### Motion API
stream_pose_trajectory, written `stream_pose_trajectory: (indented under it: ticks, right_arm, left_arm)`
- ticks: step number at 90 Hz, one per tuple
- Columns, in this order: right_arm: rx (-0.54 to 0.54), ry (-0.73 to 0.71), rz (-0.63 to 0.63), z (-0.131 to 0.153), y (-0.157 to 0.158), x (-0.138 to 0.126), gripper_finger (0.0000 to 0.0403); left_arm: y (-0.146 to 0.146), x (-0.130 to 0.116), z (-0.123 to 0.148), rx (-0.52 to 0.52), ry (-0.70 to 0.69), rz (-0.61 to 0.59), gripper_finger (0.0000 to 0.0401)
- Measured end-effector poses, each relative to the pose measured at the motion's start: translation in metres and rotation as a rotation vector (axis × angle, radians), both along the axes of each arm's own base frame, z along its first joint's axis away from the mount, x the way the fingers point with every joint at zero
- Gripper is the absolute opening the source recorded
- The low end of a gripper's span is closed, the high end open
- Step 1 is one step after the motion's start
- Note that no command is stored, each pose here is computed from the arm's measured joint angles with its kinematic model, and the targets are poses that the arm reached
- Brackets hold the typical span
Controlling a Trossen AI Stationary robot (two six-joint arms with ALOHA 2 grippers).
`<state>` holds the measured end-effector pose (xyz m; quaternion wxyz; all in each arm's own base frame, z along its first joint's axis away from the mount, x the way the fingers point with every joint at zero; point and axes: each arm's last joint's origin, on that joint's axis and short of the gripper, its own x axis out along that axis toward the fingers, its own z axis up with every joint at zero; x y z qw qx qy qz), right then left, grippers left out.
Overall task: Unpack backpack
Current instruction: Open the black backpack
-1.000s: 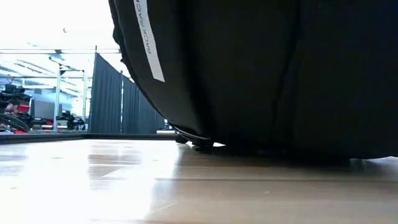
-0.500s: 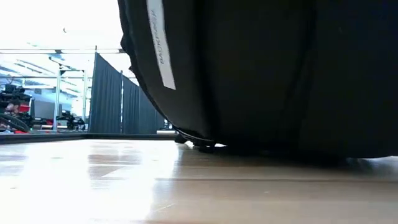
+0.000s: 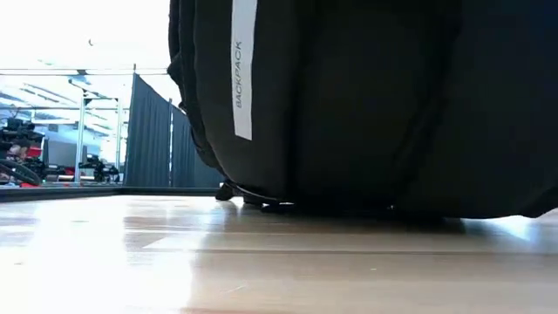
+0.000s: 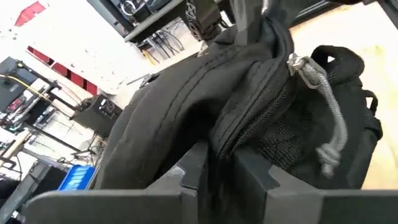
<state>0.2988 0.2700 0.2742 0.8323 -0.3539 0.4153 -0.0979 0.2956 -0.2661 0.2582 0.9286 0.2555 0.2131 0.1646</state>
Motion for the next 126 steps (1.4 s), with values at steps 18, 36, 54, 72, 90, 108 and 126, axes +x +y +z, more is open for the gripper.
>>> stream_pose_trajectory:
  ticks: [18,36,54,72,90,108,126]
  right_arm:
    - [0.034,-0.02,-0.055,0.027,-0.011,0.006,0.0003]
    - [0.066,-0.045,-0.071,0.031,-0.01,0.006,0.0002]
    - [0.078,-0.021,-0.095,0.023,-0.012,0.006,0.0001]
    - [0.082,0.012,-0.107,0.019,-0.017,0.009,0.0]
    - [0.097,-0.003,-0.142,0.018,-0.022,0.012,0.0]
    - [0.104,-0.009,-0.156,0.018,-0.023,0.013,0.0]
    - [0.107,-0.012,-0.163,0.018,-0.024,0.014,0.0]
  left_arm:
    - [-0.002,0.001,0.002,0.025,-0.001,-0.013,0.0118]
    - [-0.003,0.0,0.001,0.006,0.008,-0.037,0.0131]
    - [-0.012,-0.006,0.009,0.014,-0.016,-0.082,0.0132]
    - [-0.024,-0.013,0.013,0.024,-0.012,-0.161,0.0132]
    - [-0.03,-0.013,0.011,-0.073,0.028,-0.28,0.0132]
    - [-0.018,0.001,0.009,-0.253,-0.015,-0.192,0.0132]
    - [-0.02,0.011,-0.003,-0.307,-0.007,-0.196,0.0132]
